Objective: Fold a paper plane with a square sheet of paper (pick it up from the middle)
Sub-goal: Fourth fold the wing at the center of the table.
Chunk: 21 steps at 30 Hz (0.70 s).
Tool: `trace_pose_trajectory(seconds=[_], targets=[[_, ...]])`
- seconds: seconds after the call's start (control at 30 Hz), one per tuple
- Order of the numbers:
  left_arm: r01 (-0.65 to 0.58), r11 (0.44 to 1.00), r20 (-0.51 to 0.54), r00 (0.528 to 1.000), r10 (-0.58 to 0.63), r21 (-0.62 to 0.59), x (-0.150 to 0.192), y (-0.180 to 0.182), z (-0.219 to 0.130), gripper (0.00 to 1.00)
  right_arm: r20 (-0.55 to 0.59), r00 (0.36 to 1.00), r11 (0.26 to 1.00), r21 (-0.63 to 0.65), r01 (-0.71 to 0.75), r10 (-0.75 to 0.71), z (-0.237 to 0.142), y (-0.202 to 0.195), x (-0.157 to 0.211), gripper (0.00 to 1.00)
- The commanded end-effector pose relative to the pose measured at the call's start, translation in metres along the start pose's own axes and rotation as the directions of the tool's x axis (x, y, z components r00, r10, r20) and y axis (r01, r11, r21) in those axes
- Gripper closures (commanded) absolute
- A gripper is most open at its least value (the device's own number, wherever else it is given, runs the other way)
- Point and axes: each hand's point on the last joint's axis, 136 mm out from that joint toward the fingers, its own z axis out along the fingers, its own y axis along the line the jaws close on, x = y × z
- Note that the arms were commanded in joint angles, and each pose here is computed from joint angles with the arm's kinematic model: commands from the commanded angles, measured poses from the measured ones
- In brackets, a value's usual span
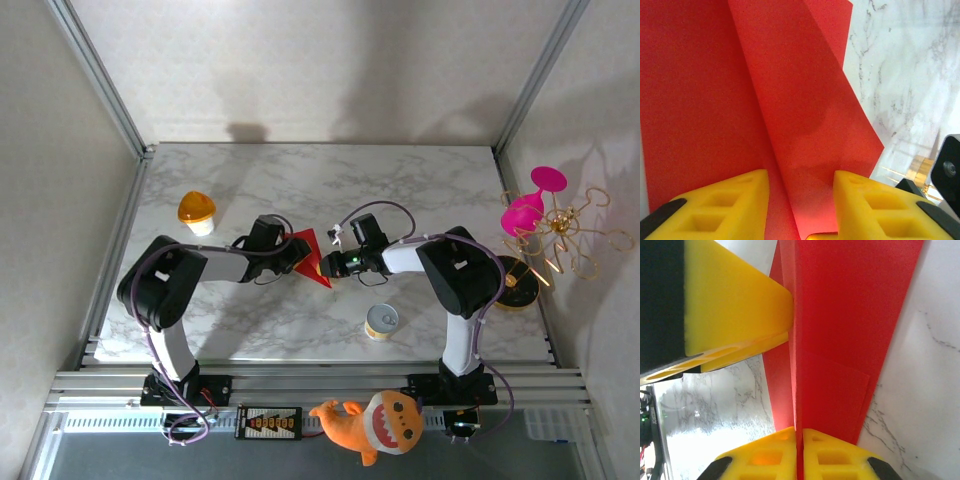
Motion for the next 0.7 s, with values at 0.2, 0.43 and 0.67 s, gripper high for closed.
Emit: trace_pose_trajectory(seconds=[0.2, 0.43, 0.67], targets=[[0.017, 0.962, -0.034, 0.999, -0.028, -0.271, 0.017, 0.063, 0.010, 0.62, -0.040, 0.995, 0.996, 0.018, -0.092, 0.093, 0.005, -0.017, 0.018, 0.89], [0.001, 0.961, -0.043, 0.999, -0.014, -0.277, 0.018, 0.063, 0.011, 0.59, -0.039, 0.990, 0.991, 0.025, -0.135, 0.135, 0.004, -0.023, 0.022, 0.88], [-0.030, 0.943, -0.069, 0.998, 0.007, -0.331, 0.021, 0.073, 0.013, 0.57, -0.046, 0.988, 0.989, 0.035, -0.144, 0.146, 0.006, -0.027, 0.023, 0.83]])
